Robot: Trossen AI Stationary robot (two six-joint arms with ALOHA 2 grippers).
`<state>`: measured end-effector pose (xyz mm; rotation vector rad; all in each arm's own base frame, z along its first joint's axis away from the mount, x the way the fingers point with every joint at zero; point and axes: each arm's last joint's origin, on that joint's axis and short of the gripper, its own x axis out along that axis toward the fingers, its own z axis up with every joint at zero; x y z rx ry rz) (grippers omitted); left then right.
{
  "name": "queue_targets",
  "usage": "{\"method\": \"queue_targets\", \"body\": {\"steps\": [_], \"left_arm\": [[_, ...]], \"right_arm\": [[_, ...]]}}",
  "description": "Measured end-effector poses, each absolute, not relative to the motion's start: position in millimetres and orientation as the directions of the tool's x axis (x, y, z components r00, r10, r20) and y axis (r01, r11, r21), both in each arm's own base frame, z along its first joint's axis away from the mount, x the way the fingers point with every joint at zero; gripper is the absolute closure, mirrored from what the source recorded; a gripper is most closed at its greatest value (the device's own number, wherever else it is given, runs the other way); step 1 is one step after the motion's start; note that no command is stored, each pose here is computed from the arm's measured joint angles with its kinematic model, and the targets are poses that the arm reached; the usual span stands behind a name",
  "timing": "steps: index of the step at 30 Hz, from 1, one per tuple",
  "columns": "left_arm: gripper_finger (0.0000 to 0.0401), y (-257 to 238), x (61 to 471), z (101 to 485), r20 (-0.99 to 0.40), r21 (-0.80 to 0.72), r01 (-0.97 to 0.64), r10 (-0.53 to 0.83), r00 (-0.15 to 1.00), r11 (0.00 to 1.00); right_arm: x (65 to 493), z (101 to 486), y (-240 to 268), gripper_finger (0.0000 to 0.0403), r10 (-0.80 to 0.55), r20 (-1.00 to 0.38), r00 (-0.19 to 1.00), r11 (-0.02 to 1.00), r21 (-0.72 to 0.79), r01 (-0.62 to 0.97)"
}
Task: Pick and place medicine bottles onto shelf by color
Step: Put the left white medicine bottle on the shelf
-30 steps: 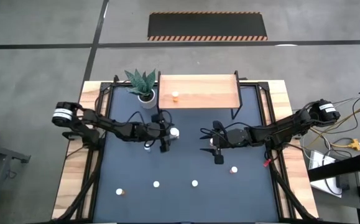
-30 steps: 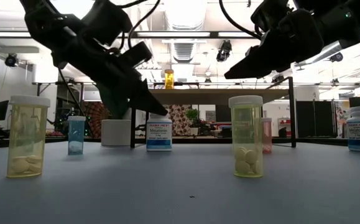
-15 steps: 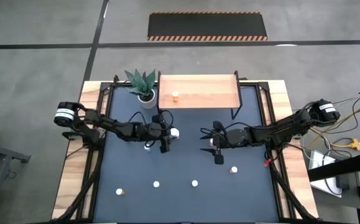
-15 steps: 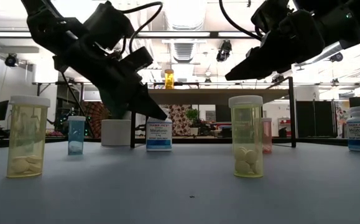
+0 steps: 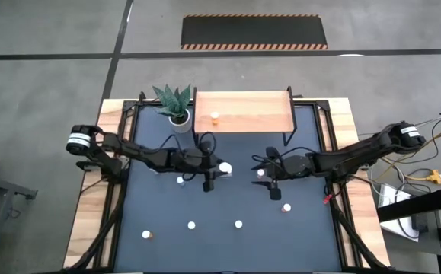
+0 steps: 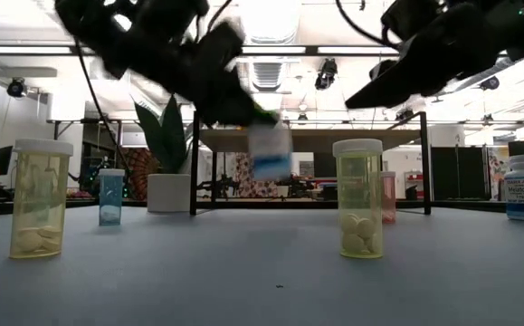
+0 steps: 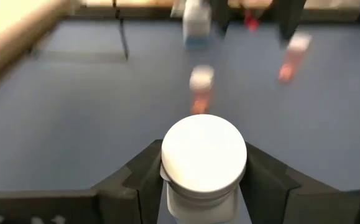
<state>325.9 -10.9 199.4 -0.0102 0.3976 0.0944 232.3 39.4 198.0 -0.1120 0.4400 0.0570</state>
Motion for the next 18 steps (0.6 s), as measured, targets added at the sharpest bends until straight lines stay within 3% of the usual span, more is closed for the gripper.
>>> {"method": "queue_targets", "body": {"steps": [7,18], "left_arm": [[0.0249,-9,352,259,-0.454,0.130,-0.042,0.097,0.886,0.991],[0.0249,42,364,324,-0.327,0.312,-0.112,0.217,0.920,0.944]], "right_arm": [[219,207,39,0.0179,0.114,-0.377,0.919,0.987,-0.063,-0.148],[217,206,40,0.0179,0.157,-0.374,0.914,0.980,-0.058,-0.191]]}}
